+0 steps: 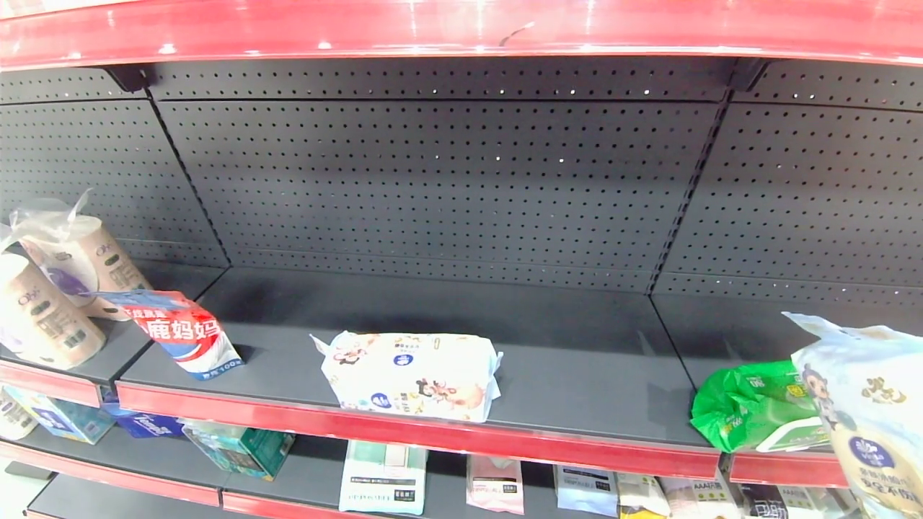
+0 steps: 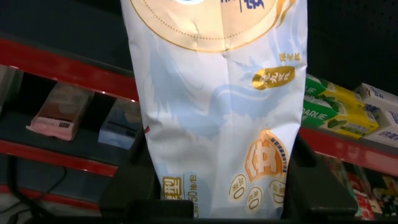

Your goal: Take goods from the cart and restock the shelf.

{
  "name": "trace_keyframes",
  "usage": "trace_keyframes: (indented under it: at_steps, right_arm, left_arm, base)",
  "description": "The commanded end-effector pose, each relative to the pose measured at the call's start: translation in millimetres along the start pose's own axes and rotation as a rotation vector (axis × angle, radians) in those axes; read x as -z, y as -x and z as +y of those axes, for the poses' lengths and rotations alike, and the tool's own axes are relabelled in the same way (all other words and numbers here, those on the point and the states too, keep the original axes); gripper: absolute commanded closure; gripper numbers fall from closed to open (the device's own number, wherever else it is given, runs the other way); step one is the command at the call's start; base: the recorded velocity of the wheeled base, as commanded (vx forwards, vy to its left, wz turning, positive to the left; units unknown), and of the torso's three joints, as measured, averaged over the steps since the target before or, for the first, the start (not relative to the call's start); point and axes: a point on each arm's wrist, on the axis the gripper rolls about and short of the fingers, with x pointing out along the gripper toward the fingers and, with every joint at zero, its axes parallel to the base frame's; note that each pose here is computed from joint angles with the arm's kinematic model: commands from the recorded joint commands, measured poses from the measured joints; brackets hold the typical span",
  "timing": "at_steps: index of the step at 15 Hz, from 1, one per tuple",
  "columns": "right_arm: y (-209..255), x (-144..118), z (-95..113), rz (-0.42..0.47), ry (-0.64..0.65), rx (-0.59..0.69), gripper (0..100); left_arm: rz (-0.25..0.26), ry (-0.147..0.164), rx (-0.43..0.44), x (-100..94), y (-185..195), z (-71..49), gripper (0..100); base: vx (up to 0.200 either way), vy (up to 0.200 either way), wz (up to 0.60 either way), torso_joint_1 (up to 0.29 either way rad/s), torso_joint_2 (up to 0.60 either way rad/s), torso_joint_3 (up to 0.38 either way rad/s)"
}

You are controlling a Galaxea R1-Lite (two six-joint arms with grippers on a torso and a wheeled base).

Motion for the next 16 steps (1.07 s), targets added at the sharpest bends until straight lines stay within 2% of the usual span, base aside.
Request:
trace_keyframes:
  at_steps: [1, 2, 4, 5, 6, 7, 9, 10, 11, 13, 16]
  right_arm:
    - [0, 0, 0, 0.001, 0.001, 0.002, 100]
    - [1, 0, 0, -0.003, 0.001, 0.009, 100]
    - [1, -1, 0, -0.007, 0.001, 0.013, 100]
    - [1, -1, 0, -0.009, 0.001, 0.014, 100]
    - [1, -2, -1, -0.011, 0.001, 0.015, 100]
    - [1, -2, -1, -0.004, 0.001, 0.012, 100]
    - [-2, -5, -2, 0.019, 0.001, -0.001, 100]
    - [-2, -10, -4, 0.018, 0.0, 0.001, 100]
    - [-2, -13, -5, 0.019, -0.002, 0.002, 100]
    - [-2, -19, -7, 0.015, -0.002, -0.003, 100]
    - [-5, -21, -8, 0.043, 0.002, -0.003, 100]
  left_arm:
    - [-0.026, 0.038, -0.089, 5.1, 2, -0.5, 0]
    - [-0.023, 0.065, -0.162, 5.6, 2, -1.8, 0]
    - [-0.016, 0.09, -0.229, 12.8, 0, -4.7, 0]
    - [-0.024, 0.091, -0.229, 26.2, -1, -5.7, 0]
    - [-0.053, 0.086, -0.214, 30.3, 0, -5.9, 0]
    - [-0.069, 0.086, -0.189, 30.3, -2, -6.1, 0]
    - [-0.13, 0.109, -0.169, 31.5, -7, -5.5, 0]
    - [-0.163, 0.093, -0.163, 33.0, -10, -5.1, 0]
    - [-0.177, 0.055, -0.154, 36.3, -14, -5.0, 0]
    - [-0.186, 0.051, -0.146, 35.9, -14, -5.1, 0]
    - [-0.187, 0.066, -0.16, 35.9, -14, -4.7, 0]
  base:
    - [0.0, 0.0, 0.0, 0.0, 0.0, 0.0]
    - [0.0, 0.0, 0.0, 0.0, 0.0, 0.0]
    - [0.0, 0.0, 0.0, 0.0, 0.0, 0.0]
    - [0.0, 0.0, 0.0, 0.0, 0.0, 0.0]
    - [0.0, 0.0, 0.0, 0.0, 0.0, 0.0]
    - [0.0, 0.0, 0.0, 0.0, 0.0, 0.0]
    - [0.0, 0.0, 0.0, 0.0, 0.0, 0.0]
    - [0.0, 0.0, 0.0, 0.0, 0.0, 0.0]
    - [0.0, 0.0, 0.0, 0.0, 0.0, 0.0]
    - [0.0, 0.0, 0.0, 0.0, 0.0, 0.0]
    - [0.0, 0.0, 0.0, 0.0, 0.0, 0.0]
